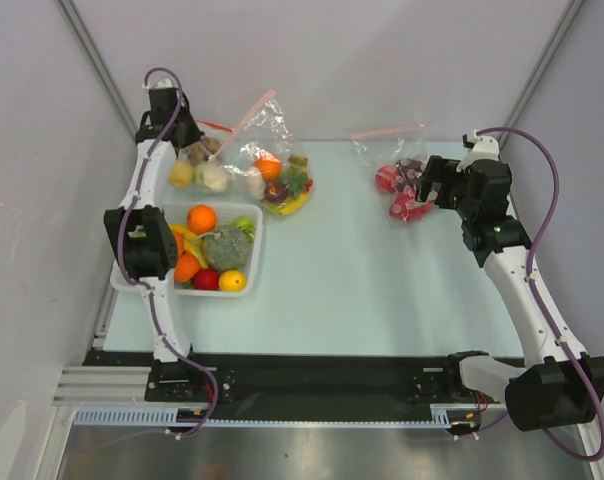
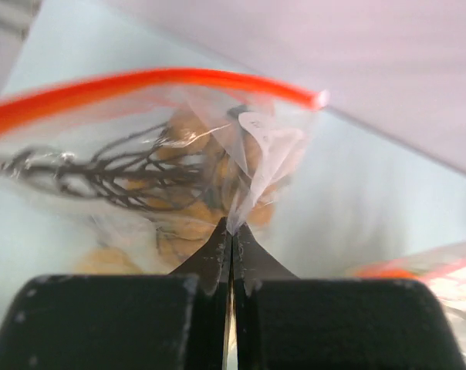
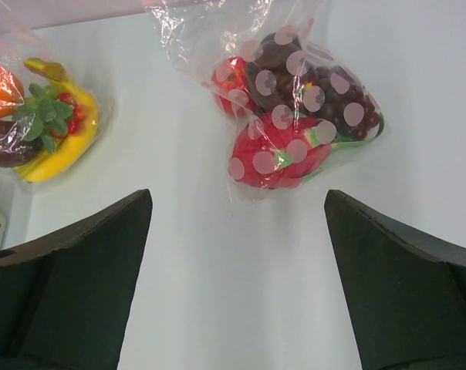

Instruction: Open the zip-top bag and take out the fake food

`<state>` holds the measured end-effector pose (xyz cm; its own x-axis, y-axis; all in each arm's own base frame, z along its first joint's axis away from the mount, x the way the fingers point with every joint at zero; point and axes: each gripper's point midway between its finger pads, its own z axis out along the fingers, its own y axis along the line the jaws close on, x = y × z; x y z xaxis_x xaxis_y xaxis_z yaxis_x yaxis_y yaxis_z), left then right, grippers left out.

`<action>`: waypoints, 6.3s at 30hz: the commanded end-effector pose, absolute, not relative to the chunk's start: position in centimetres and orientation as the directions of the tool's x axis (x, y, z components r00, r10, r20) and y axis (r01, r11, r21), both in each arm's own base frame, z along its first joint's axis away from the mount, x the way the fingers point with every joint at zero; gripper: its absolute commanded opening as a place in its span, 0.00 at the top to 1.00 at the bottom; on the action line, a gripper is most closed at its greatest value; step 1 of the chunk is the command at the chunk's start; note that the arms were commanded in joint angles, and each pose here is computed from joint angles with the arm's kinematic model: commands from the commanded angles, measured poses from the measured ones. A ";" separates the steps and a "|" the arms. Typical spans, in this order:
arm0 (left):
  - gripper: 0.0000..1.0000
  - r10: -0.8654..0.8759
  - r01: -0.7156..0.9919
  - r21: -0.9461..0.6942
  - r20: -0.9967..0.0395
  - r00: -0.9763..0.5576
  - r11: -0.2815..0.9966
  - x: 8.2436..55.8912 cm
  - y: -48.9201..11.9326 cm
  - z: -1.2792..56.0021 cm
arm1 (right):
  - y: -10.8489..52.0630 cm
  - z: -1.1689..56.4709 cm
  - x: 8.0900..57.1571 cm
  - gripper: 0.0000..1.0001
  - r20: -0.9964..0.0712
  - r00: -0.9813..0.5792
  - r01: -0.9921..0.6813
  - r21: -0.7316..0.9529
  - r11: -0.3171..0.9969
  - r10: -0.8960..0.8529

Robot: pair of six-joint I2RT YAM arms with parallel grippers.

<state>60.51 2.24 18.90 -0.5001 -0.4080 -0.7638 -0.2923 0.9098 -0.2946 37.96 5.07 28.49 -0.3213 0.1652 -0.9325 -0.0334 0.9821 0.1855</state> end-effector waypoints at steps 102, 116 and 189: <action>0.57 -0.005 0.357 -0.456 -0.622 -0.783 0.815 22.8 -31.0 7.8 | 22.3 10.9 33.3 0.17 -0.594 -0.662 -0.349 0.784 0.514 0.457; 0.21 0.014 0.449 -0.447 -0.697 -0.717 0.774 23.0 -31.6 11.4 | 22.9 14.1 32.4 0.79 -0.699 -0.596 -0.518 0.710 0.477 0.395; 0.02 0.065 0.901 -0.425 -0.905 -0.421 -0.083 24.6 -38.7 29.6 | 24.0 25.5 21.0 1.00 -0.911 -0.408 -0.897 0.388 0.215 -0.061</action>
<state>25.51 -38.17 25.82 -0.4810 0.1221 -0.8682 0.8767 0.0622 -0.4769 21.25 23.72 23.96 -0.4577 -0.0528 -0.8875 -0.8652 0.2563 0.4309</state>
